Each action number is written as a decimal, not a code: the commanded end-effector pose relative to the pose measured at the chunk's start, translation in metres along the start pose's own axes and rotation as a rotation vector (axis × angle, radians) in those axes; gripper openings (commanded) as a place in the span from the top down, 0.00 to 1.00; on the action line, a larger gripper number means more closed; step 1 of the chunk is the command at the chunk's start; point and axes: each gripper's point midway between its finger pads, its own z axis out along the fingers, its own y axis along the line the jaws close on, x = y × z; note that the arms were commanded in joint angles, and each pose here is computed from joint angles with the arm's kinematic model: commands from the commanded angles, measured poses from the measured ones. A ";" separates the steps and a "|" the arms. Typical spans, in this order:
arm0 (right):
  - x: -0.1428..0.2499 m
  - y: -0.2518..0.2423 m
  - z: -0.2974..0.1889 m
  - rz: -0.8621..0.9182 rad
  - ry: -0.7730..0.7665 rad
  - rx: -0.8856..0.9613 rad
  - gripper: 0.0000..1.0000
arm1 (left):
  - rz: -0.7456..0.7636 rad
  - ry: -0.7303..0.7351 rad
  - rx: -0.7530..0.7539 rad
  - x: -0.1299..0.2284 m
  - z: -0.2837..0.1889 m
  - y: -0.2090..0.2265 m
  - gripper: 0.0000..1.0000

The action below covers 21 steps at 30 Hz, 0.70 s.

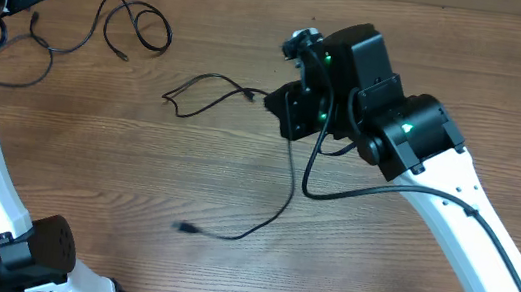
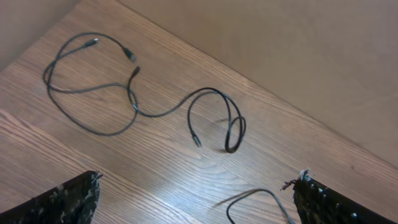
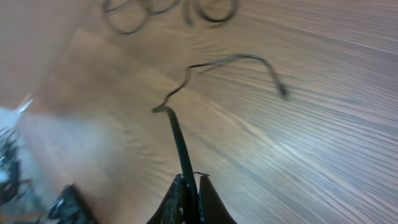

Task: Untangle cables
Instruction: 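Drag the cable to center with the right gripper and release it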

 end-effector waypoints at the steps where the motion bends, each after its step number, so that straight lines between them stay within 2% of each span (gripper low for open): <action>1: -0.017 -0.021 -0.018 0.017 -0.080 0.122 0.96 | -0.005 -0.010 0.088 -0.002 -0.015 -0.016 0.00; 6: -0.021 -0.031 -0.019 0.020 -0.098 0.170 0.96 | 0.053 0.079 0.308 0.017 -0.020 -0.054 0.01; 18: -0.018 -0.035 -0.008 0.028 -0.072 0.172 0.96 | 0.056 0.203 0.291 0.047 -0.002 -0.053 0.00; 21: -0.020 -0.023 -0.014 0.021 -0.081 0.119 0.96 | 0.054 0.220 0.288 0.052 0.002 -0.052 0.00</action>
